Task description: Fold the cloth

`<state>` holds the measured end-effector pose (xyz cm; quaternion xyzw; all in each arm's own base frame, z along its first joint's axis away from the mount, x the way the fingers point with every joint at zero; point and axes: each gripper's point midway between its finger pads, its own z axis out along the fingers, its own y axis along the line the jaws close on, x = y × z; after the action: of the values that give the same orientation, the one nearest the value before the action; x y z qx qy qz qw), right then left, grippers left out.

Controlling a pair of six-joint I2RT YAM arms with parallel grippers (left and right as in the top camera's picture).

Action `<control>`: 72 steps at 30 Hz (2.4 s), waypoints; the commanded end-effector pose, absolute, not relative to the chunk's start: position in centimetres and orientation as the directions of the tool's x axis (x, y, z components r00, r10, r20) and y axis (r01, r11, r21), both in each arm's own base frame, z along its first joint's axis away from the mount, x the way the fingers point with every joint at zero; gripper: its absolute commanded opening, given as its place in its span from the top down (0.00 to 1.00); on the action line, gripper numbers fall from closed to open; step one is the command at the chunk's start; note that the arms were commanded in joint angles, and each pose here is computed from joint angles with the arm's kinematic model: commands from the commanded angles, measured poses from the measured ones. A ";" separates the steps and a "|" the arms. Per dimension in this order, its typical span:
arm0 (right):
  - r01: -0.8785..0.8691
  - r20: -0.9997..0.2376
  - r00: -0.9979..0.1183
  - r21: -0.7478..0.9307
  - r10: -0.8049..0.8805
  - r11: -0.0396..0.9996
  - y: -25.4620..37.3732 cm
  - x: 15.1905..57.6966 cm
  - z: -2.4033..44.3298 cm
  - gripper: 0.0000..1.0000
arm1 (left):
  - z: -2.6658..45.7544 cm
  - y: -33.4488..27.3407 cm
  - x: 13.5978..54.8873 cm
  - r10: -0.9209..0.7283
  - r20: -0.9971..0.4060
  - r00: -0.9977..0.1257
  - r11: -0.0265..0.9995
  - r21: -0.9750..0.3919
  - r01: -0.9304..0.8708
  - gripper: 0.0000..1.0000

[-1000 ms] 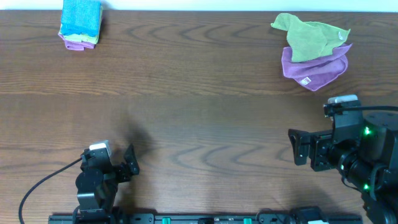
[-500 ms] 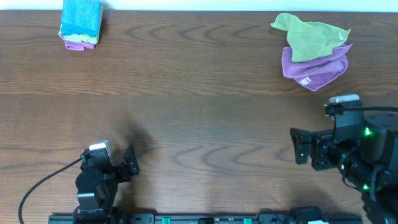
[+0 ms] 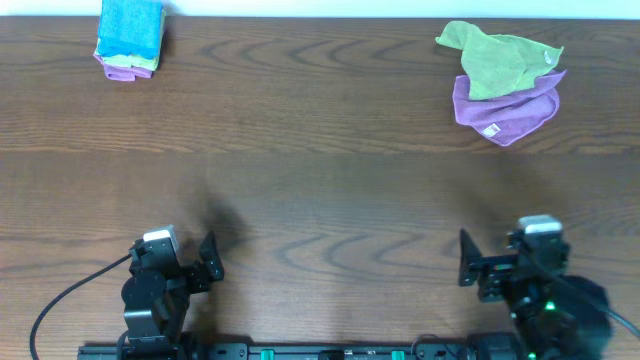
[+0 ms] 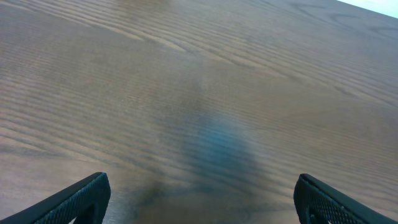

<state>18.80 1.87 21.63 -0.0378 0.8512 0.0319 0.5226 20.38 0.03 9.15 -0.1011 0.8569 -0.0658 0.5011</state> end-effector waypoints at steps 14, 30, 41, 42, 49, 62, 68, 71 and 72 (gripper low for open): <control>-0.049 -0.830 -0.554 0.101 0.057 0.994 1.9 18.4 9.8 0.01 | 9.0 0.1 20.4 -0.238 -0.846 -0.477 0.971 -0.211 -0.110 0.05; -0.042 -0.793 -0.607 0.099 0.053 0.994 1.9 18.2 6.9 0.01 | 9.0 0.1 20.4 -0.238 -0.846 -0.477 0.971 -0.211 -0.110 0.05; -0.042 -0.792 -0.608 0.099 0.053 0.994 1.9 18.2 6.9 0.01 | 8.9 0.1 20.4 -0.237 -0.846 -0.477 0.971 -0.211 -0.109 0.05; -0.042 -0.792 -0.608 0.099 0.053 0.994 1.9 18.2 6.9 0.01 | 8.9 0.1 20.4 -0.238 -0.846 -0.477 0.971 -0.211 -0.110 0.05; -0.042 -0.792 -0.608 0.099 0.053 0.994 1.9 18.2 6.9 0.01 | 8.9 0.1 20.4 -0.238 -0.846 -0.477 0.971 -0.211 -0.110 0.05; -0.042 -0.792 -0.608 0.099 0.053 0.994 1.9 18.2 6.9 0.01 | 8.9 0.1 20.4 -0.238 -0.846 -0.477 0.971 -0.211 -0.110 0.05; -0.042 -0.792 -0.608 0.099 0.053 0.994 1.9 18.2 6.9 0.01 | 8.9 0.1 20.4 -0.238 -0.846 -0.477 0.971 -0.211 -0.110 0.05; -0.042 -0.793 -0.608 0.099 0.053 0.994 1.9 18.2 6.9 0.01 | 8.9 0.1 20.4 -0.238 -0.846 -0.477 0.971 -0.211 -0.110 0.05; -0.042 -0.792 -0.608 0.099 0.053 0.994 1.9 18.2 6.9 0.01 | 8.9 0.1 20.4 -0.238 -0.846 -0.477 0.971 -0.211 -0.110 0.05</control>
<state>18.22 1.92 7.25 -0.0047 0.8943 0.0491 0.4448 20.38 0.03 9.15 -0.1011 0.8569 -0.0658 0.5011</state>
